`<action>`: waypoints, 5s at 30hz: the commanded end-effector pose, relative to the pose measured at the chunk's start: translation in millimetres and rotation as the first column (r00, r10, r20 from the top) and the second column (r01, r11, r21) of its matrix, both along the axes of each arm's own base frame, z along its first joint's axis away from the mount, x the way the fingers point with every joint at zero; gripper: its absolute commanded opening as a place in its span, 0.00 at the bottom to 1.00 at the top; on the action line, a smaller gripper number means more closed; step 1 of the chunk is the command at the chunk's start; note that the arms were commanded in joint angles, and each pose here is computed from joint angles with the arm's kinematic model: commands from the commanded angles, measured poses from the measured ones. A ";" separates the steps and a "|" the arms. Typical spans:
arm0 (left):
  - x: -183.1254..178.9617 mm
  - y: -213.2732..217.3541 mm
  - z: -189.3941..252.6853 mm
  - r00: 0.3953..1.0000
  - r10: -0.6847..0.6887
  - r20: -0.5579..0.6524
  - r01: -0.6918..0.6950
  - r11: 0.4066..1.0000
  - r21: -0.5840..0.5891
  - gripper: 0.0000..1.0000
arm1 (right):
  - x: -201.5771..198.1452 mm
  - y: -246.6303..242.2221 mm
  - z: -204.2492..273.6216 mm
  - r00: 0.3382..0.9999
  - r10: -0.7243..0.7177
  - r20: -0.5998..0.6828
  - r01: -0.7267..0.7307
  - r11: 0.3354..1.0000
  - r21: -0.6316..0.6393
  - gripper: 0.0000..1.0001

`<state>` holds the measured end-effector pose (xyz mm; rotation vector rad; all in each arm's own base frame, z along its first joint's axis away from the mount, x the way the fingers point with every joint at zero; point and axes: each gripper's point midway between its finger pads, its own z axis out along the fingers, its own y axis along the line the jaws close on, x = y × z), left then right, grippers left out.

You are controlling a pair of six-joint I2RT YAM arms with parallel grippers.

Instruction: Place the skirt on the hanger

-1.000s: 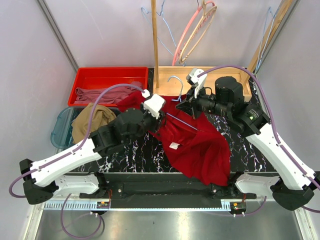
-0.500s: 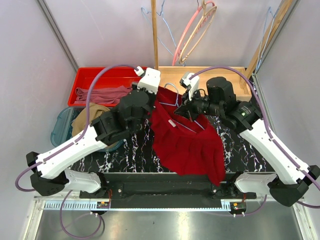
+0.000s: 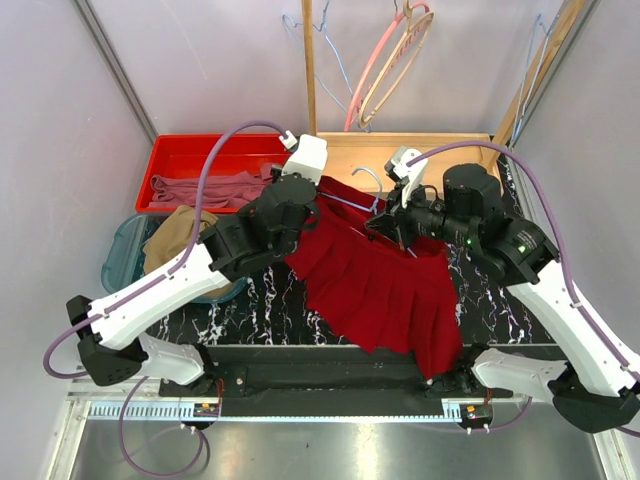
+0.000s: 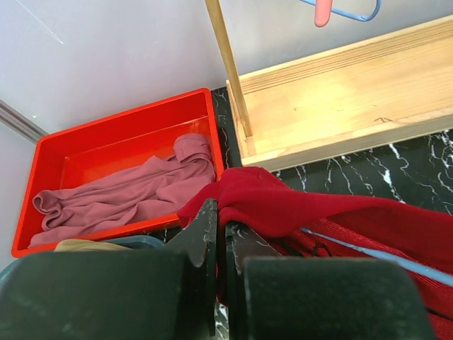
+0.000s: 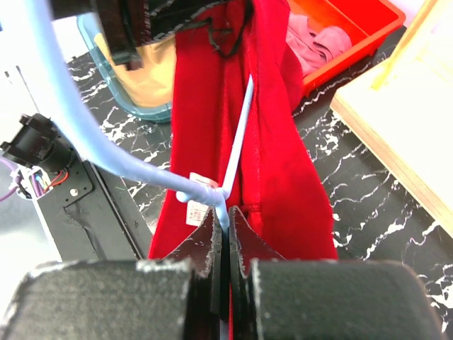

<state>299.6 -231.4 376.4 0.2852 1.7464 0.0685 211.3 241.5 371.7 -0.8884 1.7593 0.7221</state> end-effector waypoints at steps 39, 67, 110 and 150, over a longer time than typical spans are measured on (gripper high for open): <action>-39.0 47.4 23.1 0.994 -0.067 0.092 0.089 0.960 -0.266 0.99 | 135.7 -178.5 29.0 0.560 -0.828 -0.036 0.824 0.553 0.122 0.00; -51.7 23.5 -26.3 0.979 -0.204 -0.018 0.192 0.943 -0.273 0.99 | 286.3 -253.5 183.2 0.505 -0.843 0.187 0.757 0.537 0.373 0.00; -40.6 -14.5 -71.7 0.956 -0.258 -0.139 0.223 0.949 -0.222 0.99 | 326.3 -265.1 217.9 0.513 -0.817 0.264 0.608 0.563 0.560 0.00; -40.9 -4.4 -70.8 0.966 -0.214 -0.145 0.171 0.950 -0.260 0.99 | 294.4 -309.9 225.3 0.300 -0.939 0.166 0.742 0.339 0.578 0.92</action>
